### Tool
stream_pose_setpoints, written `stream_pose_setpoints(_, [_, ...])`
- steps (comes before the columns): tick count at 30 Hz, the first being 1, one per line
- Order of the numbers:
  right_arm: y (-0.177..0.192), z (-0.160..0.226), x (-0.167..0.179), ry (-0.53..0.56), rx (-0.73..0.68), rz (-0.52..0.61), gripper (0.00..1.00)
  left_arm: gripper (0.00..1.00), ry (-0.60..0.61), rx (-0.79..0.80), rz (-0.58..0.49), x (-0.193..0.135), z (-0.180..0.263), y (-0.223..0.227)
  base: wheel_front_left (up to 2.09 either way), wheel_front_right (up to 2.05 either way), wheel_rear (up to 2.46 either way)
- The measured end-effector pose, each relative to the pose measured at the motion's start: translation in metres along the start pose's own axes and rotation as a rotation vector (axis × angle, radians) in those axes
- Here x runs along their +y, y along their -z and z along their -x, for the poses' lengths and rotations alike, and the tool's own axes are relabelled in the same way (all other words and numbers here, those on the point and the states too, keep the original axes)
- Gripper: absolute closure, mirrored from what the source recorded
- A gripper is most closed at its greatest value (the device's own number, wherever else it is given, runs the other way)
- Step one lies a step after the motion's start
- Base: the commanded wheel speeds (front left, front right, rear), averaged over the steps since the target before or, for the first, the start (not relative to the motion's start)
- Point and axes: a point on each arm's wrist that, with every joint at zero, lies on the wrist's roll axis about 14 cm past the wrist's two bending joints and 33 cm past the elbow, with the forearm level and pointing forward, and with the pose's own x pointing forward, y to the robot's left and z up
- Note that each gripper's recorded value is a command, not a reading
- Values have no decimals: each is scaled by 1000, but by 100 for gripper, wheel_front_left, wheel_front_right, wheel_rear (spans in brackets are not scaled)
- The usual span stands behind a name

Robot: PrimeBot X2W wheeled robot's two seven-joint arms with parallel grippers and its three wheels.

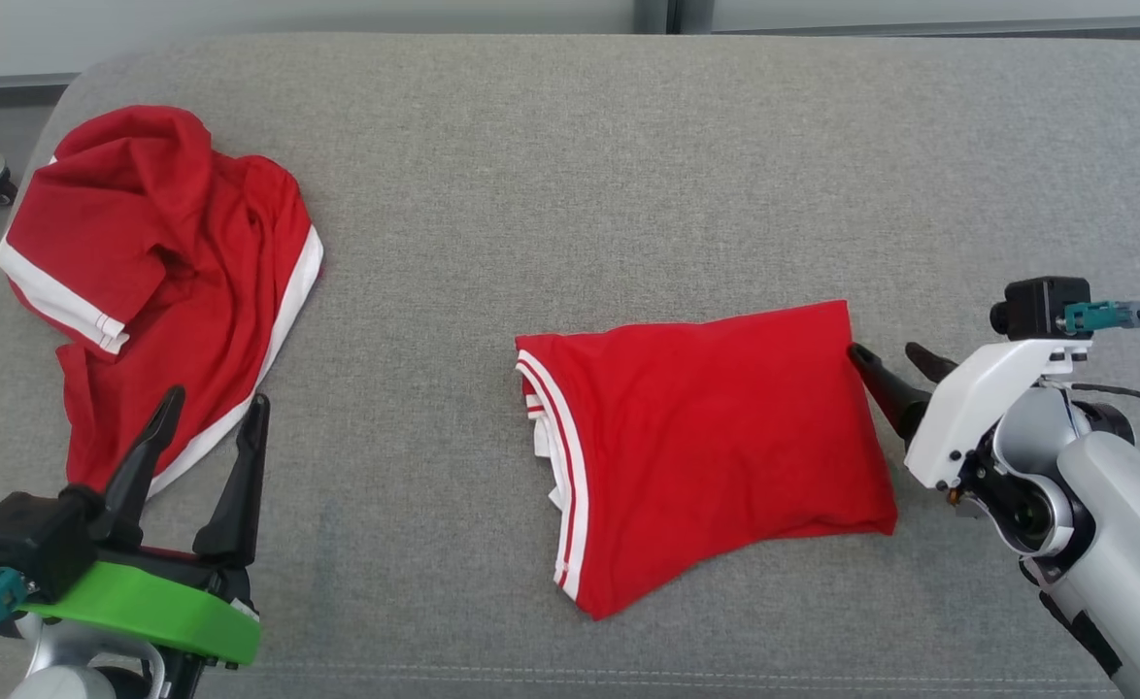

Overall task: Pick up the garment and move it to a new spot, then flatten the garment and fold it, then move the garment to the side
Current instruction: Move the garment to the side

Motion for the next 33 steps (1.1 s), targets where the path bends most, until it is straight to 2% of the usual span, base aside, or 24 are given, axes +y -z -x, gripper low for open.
stream_pose_setpoints(7, [25,3,-17,42,60,-81,0,0,17,22,2,-5,-3,7,0,0,0])
stream_pose_setpoints(15, [36,-3,-2,-27,96,-149,0,0,9,40,3,-3,-2,12,0,0,0])
stream_pose_setpoints(23, [56,-5,2,-61,210,-153,0,0,-6,45,2,1,1,13,0,0,0])
stream_pose_setpoints(24, [57,-5,2,-66,224,-150,43,0,-6,45,3,1,1,13,0,0,0])
stream_pose_setpoints(25, [57,-6,3,-68,233,-154,96,0,-3,45,4,0,0,13,0,0,0])
stream_pose_setpoints(26, [56,-6,5,-85,240,-160,100,0,4,46,6,-3,0,13,0,0,0])
stream_pose_setpoints(30, [52,-10,33,-204,271,-161,100,0,17,34,7,-6,-4,9,0,0,0])
stream_pose_setpoints(33, [31,-14,58,-303,260,-99,100,0,7,33,4,-2,-5,9,0,0,0])
